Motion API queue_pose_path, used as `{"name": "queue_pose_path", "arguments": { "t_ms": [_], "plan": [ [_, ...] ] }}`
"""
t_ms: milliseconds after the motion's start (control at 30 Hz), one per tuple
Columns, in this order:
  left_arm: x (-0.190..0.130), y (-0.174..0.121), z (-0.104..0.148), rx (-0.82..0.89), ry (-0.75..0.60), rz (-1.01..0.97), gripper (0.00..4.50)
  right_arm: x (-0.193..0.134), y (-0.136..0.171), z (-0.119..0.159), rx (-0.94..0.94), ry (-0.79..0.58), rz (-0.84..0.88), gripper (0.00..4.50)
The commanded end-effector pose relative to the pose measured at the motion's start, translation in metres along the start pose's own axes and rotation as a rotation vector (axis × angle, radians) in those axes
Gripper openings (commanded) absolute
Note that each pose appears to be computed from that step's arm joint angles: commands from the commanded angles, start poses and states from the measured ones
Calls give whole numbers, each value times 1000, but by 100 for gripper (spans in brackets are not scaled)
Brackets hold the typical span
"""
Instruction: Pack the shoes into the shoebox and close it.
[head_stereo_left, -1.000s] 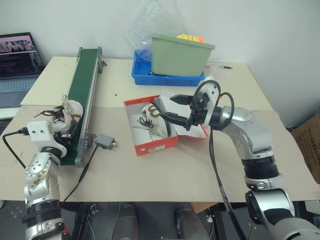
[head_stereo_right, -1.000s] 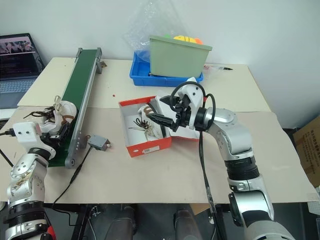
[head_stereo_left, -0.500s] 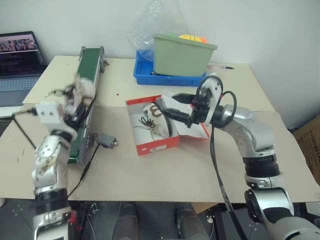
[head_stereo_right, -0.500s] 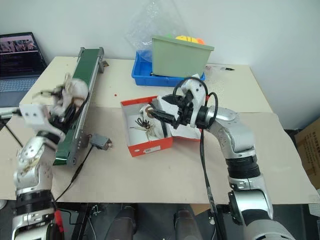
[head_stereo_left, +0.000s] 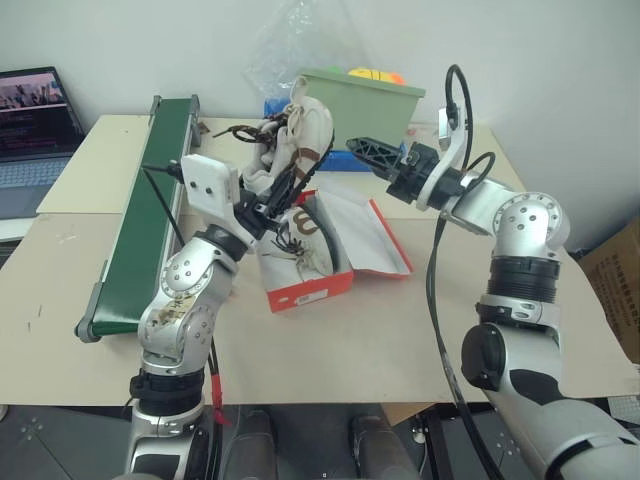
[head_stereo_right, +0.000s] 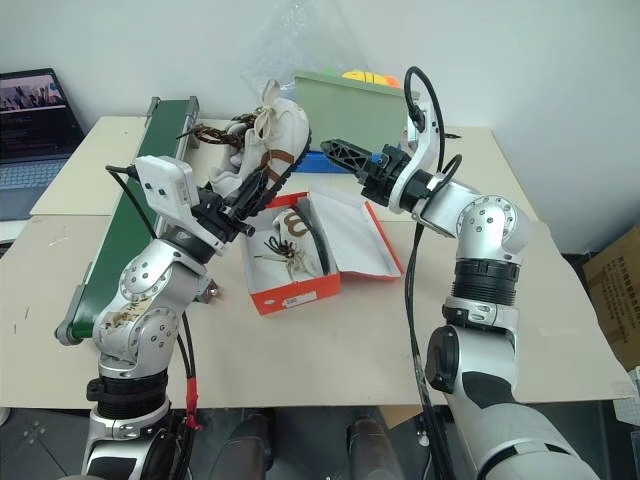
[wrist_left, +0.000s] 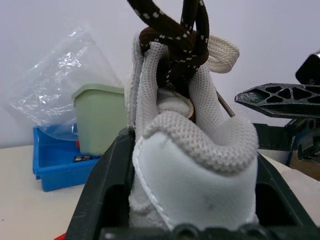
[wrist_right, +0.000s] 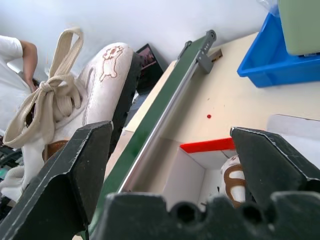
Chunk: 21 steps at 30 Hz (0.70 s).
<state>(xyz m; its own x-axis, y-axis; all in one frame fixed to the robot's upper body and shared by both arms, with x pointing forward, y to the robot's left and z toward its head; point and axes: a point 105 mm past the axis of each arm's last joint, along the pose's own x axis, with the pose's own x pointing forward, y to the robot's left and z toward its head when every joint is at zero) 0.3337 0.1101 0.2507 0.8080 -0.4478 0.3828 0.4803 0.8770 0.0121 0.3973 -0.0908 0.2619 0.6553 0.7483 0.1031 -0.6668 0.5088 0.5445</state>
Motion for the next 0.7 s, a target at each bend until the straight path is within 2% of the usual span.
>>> {"name": "queue_pose_path", "arguments": {
  "t_ms": [33,467,700],
  "plan": [
    [4,-13,18,1,-72,-44,185,1,14,8,-31,-28,42,450],
    [19,-46,5,-84,-76,-130,185,7,21,12,-46,-38,62,450],
    [19,-42,1,-72,-72,-128,185,-1,22,20,-69,-42,59,450]
  ]
}}
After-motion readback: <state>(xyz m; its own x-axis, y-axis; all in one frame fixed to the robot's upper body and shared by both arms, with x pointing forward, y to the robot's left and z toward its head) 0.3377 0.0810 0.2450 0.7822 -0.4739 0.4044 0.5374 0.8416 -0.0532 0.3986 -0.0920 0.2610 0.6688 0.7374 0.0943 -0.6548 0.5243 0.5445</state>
